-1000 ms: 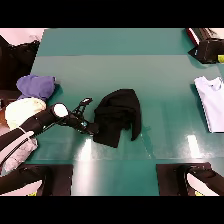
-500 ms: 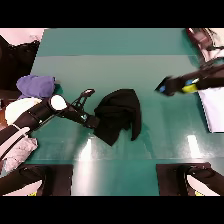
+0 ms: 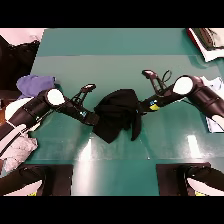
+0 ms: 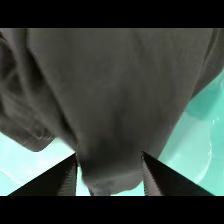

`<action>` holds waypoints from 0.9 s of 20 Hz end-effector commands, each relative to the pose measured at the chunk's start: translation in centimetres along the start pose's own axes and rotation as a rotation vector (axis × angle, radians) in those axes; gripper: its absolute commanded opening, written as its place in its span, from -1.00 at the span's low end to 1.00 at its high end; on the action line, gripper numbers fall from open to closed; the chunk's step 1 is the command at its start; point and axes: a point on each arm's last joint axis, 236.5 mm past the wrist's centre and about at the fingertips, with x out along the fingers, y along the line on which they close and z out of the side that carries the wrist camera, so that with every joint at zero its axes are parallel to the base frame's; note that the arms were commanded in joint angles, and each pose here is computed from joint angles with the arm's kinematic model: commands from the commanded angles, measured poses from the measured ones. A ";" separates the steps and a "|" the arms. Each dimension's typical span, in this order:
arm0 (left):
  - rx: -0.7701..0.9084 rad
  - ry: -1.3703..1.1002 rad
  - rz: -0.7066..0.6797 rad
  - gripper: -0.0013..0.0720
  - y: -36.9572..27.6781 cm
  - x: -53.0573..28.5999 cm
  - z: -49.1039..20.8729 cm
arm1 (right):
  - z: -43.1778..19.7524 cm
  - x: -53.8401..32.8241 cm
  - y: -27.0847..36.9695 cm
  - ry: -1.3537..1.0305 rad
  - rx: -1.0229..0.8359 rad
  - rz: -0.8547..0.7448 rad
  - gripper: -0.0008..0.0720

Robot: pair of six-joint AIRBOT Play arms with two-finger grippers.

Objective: Fold the shirts.

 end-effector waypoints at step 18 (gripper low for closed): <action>0.352 -0.902 0.201 -0.90 -12.3 -37.4 7.6 | 3.4 -39.7 -2.0 -1.026 0.041 -0.280 -0.93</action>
